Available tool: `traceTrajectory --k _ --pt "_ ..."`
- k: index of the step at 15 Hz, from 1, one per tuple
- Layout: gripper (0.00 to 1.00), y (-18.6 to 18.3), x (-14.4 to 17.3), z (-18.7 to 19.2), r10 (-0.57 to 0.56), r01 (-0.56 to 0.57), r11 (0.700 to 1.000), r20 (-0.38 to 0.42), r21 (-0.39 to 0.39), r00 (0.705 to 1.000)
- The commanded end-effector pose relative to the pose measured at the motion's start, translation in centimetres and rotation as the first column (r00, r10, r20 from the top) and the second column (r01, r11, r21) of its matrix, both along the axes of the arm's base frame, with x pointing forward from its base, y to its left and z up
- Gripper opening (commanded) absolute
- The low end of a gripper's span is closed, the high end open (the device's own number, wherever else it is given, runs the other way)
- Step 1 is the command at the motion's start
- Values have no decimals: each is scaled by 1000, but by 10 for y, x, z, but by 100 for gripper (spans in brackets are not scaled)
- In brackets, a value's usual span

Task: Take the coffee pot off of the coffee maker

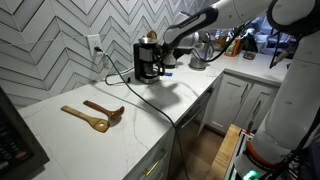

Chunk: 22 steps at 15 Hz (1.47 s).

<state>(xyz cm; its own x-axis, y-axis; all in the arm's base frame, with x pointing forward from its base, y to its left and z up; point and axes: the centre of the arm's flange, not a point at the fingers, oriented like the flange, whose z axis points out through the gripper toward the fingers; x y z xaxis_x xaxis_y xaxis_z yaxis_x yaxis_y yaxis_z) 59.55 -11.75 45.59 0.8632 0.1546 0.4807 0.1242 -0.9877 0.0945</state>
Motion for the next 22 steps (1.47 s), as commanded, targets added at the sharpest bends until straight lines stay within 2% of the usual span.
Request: traceTrajectory --k 1,2,3,6,7,13,22 --pt "31 -4 6 -3 18 -18 1000 8 11 1000" --pt "30 -5 5 -3 18 -18 1000 4 10 1000" --pt "23 -5 5 -3 17 -17 1000 -1 9 1000" --pt "16 -5 5 -4 15 -15 1000 -13 13 1000" --pt "8 -5 4 -5 16 -15 1000 -17 15 1000" --pt "8 -7 -9 -13 4 -3 998 -13 64 1000" --pt "8 -2 -26 -16 25 -24 998 -26 55 999"
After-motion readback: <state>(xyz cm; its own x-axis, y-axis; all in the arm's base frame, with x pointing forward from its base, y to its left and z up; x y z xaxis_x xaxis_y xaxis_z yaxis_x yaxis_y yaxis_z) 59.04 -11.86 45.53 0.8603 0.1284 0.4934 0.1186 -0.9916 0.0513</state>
